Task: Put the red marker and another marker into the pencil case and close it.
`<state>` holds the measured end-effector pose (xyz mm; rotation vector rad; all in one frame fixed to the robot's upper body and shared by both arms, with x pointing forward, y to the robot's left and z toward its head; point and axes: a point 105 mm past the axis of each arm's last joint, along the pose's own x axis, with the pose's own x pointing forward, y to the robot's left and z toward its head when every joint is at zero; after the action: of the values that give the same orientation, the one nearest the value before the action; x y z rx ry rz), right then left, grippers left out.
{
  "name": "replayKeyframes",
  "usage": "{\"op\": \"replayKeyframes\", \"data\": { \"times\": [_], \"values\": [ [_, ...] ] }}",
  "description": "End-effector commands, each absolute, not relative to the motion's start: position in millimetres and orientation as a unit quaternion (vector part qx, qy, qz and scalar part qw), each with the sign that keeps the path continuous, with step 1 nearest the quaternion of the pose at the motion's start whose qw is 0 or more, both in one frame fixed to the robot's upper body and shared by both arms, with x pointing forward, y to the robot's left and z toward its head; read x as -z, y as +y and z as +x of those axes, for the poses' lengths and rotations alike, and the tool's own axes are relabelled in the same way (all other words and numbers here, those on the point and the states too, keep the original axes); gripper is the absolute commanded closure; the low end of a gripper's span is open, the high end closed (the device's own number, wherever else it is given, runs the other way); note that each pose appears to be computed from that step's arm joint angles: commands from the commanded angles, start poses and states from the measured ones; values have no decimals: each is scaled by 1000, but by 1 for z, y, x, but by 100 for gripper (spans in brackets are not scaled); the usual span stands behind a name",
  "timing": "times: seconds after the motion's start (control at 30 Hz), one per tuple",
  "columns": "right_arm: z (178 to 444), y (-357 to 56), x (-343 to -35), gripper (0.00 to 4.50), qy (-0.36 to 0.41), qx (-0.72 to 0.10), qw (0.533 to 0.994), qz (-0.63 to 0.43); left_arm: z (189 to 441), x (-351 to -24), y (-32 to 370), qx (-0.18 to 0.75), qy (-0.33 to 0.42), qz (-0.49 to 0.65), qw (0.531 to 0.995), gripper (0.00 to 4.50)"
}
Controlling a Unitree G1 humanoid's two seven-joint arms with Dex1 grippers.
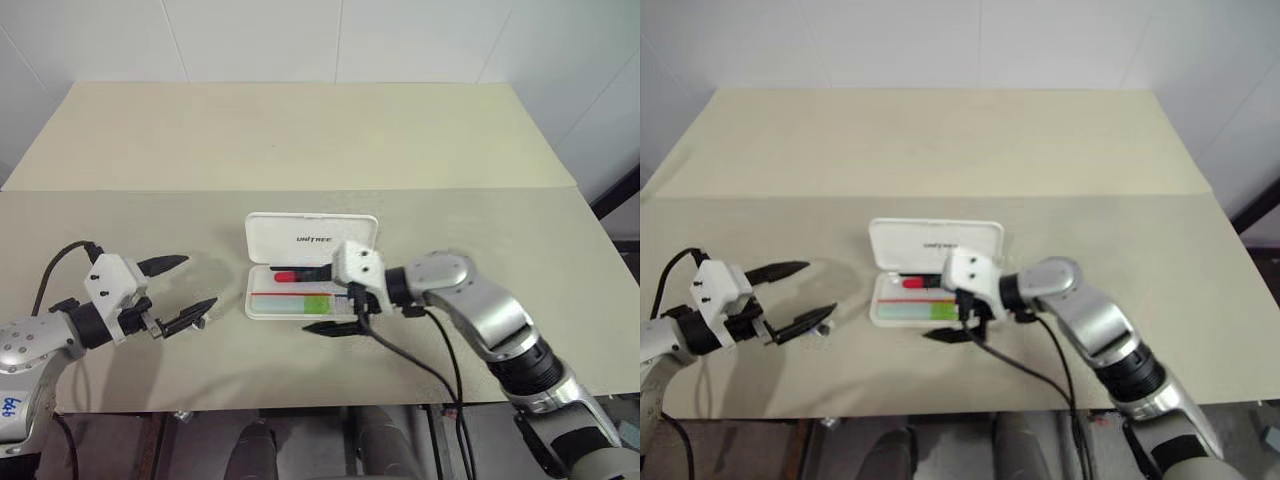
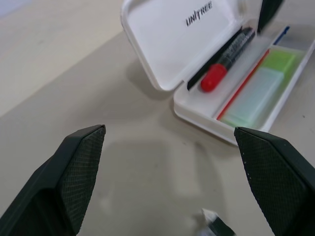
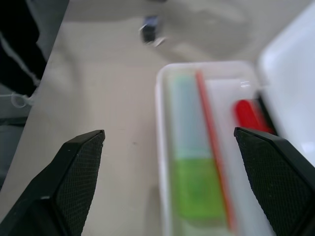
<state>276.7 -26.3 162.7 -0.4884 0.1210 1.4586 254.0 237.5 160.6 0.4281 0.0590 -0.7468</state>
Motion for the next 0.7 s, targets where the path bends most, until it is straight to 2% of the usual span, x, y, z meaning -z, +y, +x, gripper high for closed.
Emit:
{"op": "replayKeyframes", "data": {
  "times": [0.03, 0.13, 0.3, 0.5, 0.57, 0.7],
  "values": [
    [272, -42, -180, 5, 31, -656, 724, -212, 245, -165, 237, 337, 35, 213, 917, 0],
    [277, -59, -181, 5, 45, -634, 741, -216, 239, -157, 240, 312, 58, 206, 926, 0],
    [284, -85, -179, 5, 73, -600, 765, -221, 227, -132, 248, 255, 138, 183, 939, 0],
    [287, -97, -177, 5, 86, -585, 773, -228, 223, -122, 249, 233, 164, 169, 944, 0],
    [288, -99, -177, 5, 88, -581, 775, -230, 223, -122, 248, 242, 163, 175, 940, 0],
    [289, -99, -177, 5, 90, -581, 775, -231, 225, -131, 232, 352, 117, 218, 903, 0]
  ]
}}
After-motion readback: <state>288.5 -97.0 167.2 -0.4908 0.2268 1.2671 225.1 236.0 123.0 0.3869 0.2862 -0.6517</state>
